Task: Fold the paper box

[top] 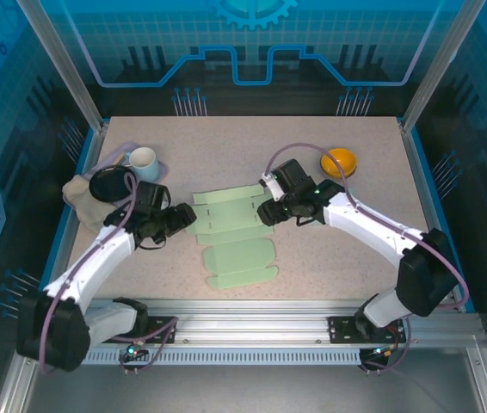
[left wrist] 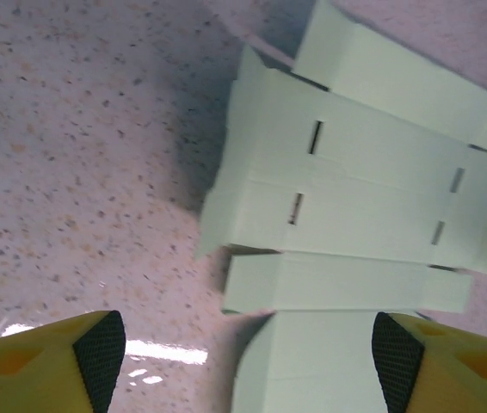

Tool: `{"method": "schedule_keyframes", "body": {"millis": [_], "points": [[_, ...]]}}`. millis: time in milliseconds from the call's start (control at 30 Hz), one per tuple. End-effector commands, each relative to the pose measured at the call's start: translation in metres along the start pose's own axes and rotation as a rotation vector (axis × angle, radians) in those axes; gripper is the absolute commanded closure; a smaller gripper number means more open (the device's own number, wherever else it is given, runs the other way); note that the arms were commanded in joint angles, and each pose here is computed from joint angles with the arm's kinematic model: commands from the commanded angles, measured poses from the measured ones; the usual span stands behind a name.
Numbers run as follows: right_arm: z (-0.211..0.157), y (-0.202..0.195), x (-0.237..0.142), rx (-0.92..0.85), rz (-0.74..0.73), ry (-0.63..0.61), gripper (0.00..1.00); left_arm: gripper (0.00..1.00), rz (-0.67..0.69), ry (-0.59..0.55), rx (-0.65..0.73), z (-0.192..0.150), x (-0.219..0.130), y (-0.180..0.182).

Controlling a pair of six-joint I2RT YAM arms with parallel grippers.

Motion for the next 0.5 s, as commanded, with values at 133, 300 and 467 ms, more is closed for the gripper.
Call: {"method": "schedule_keyframes", "body": {"millis": [133, 300, 467], "points": [[0.014, -0.001, 0.009, -0.084, 0.086, -0.017, 0.41, 0.20, -0.074, 0.066, 0.105, 0.014, 0.043, -0.016], [0.016, 0.002, 0.019, -0.167, 0.159, -0.009, 0.42, 0.26, 0.010, 0.035, 0.154, 0.033, 0.068, -0.021], [0.025, 0.005, 0.019, -0.302, 0.290, -0.046, 0.43, 0.68, -0.050, 0.076, 0.179, 0.036, 0.087, -0.029]]}}
Point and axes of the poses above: each hand's point on the last joint's axis, 136 mm out from that joint toward the fingers, its own x axis out along the fingers, its own y axis along the line the jaws close on, z = x × y, the point moved 9 cm from there along -x, back along the fingers, and after that the axes turned 10 degrees about -x, right-handed, at the moved point
